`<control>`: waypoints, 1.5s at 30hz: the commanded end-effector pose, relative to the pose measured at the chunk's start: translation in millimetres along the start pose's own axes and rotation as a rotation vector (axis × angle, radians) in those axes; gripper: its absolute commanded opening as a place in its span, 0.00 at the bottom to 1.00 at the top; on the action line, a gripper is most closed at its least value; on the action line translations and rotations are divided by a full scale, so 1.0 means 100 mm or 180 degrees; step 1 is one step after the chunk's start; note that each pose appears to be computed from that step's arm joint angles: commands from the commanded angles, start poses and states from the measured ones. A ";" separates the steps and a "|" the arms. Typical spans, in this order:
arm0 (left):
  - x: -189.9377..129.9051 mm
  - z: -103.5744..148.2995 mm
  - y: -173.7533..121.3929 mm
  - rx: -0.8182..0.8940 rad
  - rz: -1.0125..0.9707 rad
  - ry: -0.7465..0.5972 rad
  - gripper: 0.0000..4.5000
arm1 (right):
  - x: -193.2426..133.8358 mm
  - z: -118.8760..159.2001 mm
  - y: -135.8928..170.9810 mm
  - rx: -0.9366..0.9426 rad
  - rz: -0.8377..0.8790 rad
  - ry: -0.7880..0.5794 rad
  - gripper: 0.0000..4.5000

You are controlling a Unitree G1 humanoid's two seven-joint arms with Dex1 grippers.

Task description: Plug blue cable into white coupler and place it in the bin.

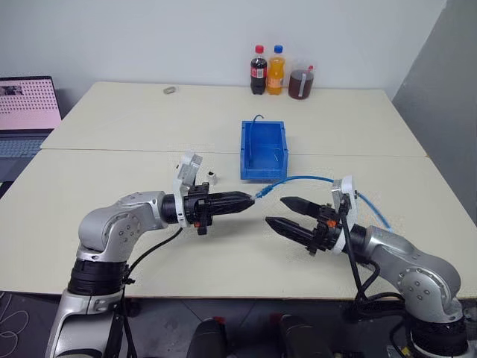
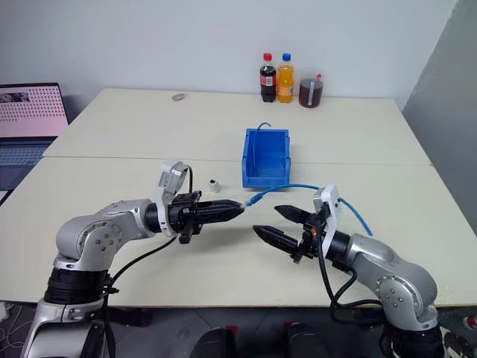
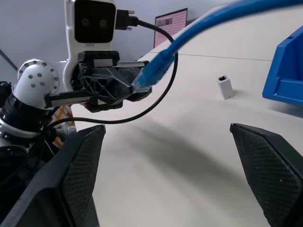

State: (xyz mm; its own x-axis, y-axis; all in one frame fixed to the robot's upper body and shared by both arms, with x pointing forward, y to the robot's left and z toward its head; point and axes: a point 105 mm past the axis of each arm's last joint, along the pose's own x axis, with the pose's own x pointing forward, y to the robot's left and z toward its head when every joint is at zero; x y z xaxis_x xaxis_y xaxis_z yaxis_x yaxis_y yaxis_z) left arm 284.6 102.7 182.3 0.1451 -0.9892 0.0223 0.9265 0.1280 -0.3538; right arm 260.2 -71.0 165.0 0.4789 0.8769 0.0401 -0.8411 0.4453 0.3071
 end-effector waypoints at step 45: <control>-0.15 -0.19 0.10 0.0593 0.0296 0.0472 0.45 | 0.27 0.37 0.04 0.0237 0.0627 -0.0384 0.00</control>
State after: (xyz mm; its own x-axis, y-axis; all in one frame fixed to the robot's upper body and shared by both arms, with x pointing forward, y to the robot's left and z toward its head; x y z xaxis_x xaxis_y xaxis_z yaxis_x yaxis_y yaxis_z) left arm 287.3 116.5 156.1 0.2000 -0.9708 -0.1322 0.9455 0.2266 -0.2337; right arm 280.2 -50.7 191.5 0.3484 0.9202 0.1785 -0.8868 0.2619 0.3807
